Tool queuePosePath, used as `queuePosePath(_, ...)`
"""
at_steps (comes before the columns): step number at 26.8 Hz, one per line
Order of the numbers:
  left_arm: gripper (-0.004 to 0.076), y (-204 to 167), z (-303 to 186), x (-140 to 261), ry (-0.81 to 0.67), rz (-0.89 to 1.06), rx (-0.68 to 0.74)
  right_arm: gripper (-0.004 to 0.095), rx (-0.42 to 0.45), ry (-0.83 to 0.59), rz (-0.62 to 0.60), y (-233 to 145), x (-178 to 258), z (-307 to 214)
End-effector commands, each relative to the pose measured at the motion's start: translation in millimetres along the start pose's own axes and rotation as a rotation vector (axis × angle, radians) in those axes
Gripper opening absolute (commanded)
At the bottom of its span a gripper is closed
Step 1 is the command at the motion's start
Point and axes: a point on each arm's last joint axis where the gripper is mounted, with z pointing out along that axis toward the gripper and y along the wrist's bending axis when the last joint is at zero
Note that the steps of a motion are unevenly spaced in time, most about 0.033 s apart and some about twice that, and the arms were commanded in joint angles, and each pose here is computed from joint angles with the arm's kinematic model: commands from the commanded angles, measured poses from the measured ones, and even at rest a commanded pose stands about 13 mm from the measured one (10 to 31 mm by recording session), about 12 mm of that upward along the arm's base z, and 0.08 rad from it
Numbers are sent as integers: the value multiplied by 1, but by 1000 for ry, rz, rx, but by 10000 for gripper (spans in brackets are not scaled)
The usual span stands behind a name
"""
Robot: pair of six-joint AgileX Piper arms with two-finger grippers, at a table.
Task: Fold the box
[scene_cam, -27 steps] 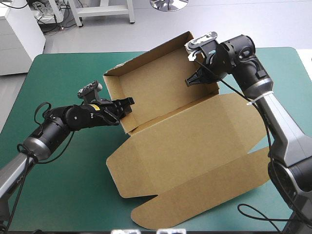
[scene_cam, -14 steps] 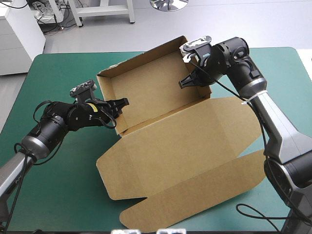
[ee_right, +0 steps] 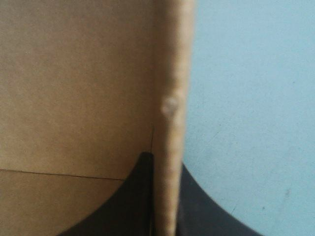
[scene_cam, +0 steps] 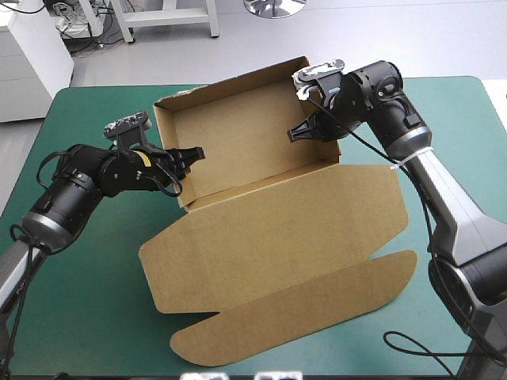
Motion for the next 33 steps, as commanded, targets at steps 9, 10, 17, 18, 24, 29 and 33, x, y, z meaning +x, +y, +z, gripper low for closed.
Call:
queuePosePath(9,-10,9,-9,-11,58,166,-202,-13,24,87,75,-5,21,7)
queuePosePath(10,-10,10,-3,-10,84,177,-217,-13,17,113,77,-4,26,12)
queuePosePath(17,-10,15,28,-5,209,225,-278,-13,27,259,71,-4,60,35)
queuePosePath(18,-10,15,33,-4,228,228,-280,-13,40,275,66,-5,63,39)
queuePosePath(24,-10,11,65,-10,347,260,-317,-13,68,263,79,-7,68,56)
queuePosePath(29,-10,0,90,-21,380,257,-289,-13,71,261,87,-9,67,69)
queuePosePath(33,-10,-4,101,-28,380,277,-279,-13,75,280,136,-22,69,80)
